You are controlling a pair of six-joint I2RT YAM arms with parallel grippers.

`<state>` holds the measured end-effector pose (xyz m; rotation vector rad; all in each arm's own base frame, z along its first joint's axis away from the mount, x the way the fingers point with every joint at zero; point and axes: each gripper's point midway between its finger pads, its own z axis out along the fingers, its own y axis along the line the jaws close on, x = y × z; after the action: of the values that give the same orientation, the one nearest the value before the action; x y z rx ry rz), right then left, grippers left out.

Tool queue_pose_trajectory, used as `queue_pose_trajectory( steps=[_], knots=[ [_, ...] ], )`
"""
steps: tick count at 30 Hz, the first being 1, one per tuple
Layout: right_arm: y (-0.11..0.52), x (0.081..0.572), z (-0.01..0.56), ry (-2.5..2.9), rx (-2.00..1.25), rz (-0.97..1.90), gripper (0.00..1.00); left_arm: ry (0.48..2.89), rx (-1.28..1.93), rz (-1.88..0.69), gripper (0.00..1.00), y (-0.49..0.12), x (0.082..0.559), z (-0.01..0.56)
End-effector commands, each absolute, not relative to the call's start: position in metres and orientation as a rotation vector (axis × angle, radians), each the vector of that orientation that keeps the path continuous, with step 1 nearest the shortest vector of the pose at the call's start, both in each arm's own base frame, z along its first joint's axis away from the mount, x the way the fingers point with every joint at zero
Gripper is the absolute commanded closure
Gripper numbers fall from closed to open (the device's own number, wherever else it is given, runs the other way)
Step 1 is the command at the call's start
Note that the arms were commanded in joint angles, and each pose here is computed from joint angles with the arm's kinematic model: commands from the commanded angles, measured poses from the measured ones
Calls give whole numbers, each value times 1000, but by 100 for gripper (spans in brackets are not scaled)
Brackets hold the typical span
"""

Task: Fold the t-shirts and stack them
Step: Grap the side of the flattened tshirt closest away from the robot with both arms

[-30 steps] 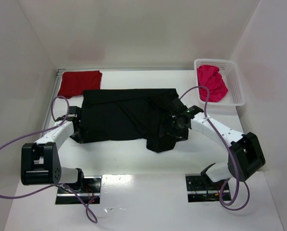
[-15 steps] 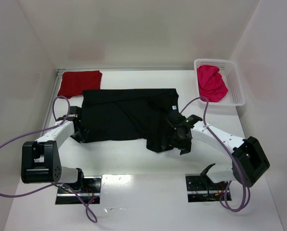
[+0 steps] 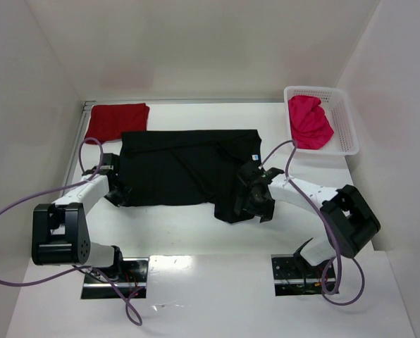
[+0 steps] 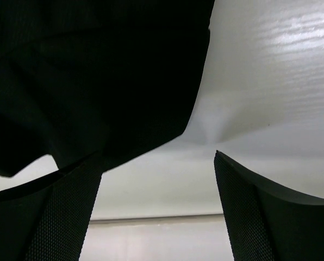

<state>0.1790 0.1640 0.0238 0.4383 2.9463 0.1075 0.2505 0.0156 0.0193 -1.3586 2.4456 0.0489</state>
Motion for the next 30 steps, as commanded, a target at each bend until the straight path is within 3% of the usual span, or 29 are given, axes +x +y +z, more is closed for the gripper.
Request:
queue_pose_trajectory(
  steps=[1, 5, 9, 14, 23, 26, 30],
  knots=[
    [171, 204, 28, 2837, 472, 119, 15, 2429, -1325, 19, 92, 17, 265, 27],
    [170, 208, 29, 2797, 503, 135, 25, 2419, -1322, 13, 92, 17, 266, 30],
    [169, 207, 26, 2797, 504, 134, 42, 2430, -1310, 2, 92, 15, 265, 30],
    [171, 204, 15, 2828, 490, 128, 50, 2429, -1296, -1, 92, 15, 266, 32],
    [159, 189, 6, 2872, 478, 66, 52, 2436, -1299, 4, 92, 15, 263, 29],
    [158, 189, 4, 2879, 478, 56, 62, 2436, -1299, 4, 92, 15, 263, 29],
    [164, 193, 6, 2881, 464, 77, 85, 2440, -1299, -7, 92, 14, 263, 29]
  ],
)
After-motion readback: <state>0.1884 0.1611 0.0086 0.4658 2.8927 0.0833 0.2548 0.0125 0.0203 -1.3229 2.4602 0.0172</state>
